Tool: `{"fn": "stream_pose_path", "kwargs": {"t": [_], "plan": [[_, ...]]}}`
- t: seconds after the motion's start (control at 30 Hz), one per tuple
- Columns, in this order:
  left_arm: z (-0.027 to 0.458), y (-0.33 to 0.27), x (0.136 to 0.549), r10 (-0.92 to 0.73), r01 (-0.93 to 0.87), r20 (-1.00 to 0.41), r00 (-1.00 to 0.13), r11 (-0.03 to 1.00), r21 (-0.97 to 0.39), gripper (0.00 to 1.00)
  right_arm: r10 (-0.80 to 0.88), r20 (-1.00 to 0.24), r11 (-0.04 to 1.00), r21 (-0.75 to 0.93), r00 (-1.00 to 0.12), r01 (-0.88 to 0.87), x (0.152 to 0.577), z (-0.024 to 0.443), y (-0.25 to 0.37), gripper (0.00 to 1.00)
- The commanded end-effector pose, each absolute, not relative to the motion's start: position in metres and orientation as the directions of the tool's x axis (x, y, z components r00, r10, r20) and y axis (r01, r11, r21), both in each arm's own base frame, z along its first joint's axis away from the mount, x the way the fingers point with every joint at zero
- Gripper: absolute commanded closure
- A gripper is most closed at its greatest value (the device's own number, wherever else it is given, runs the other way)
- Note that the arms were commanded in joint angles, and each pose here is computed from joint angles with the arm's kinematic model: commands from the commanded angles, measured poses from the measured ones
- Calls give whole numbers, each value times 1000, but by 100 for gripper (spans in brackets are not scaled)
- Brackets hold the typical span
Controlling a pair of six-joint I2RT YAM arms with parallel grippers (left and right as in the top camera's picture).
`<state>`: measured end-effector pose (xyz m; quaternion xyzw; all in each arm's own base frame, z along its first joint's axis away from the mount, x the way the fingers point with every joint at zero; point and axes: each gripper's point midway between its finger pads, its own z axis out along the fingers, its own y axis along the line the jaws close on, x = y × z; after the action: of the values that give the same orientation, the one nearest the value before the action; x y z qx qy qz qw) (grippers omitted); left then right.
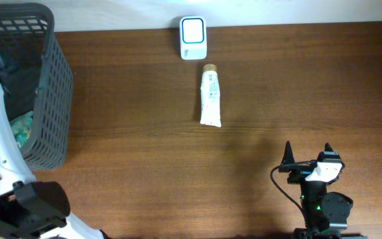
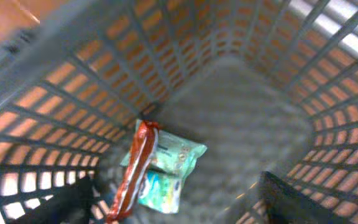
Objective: Scan the item barcode
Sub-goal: 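Return the left gripper into the basket and grasp the orange snack bar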
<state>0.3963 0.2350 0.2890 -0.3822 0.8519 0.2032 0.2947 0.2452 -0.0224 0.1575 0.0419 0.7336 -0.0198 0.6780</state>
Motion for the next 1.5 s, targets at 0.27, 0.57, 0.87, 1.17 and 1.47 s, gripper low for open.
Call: {"fn": "stream_pose_path", "kwargs": {"t": [0.27, 0.57, 0.87, 1.17, 1.47], "plan": [[195, 275, 367, -473, -653, -488, -733, 691, 311, 14, 43, -996, 994, 35, -78, 100, 245, 155, -25, 1], [140, 299, 331, -507, -574, -271, -818, 693, 436, 16, 42, -996, 994, 35, -78, 100, 245, 155, -25, 1], [99, 314, 309, -590, -605, -170, -789, 700, 379, 42, 42, -996, 994, 35, -78, 100, 245, 155, -25, 1], [52, 295, 317, -564, -565, -63, -824, 807, 171, 42, 42, -996, 994, 35, -78, 100, 245, 155, -25, 1], [74, 314, 330, -642, -658, -142, -753, 735, 168, 100, 42, -996, 994, 35, -78, 100, 245, 155, -25, 1]]}}
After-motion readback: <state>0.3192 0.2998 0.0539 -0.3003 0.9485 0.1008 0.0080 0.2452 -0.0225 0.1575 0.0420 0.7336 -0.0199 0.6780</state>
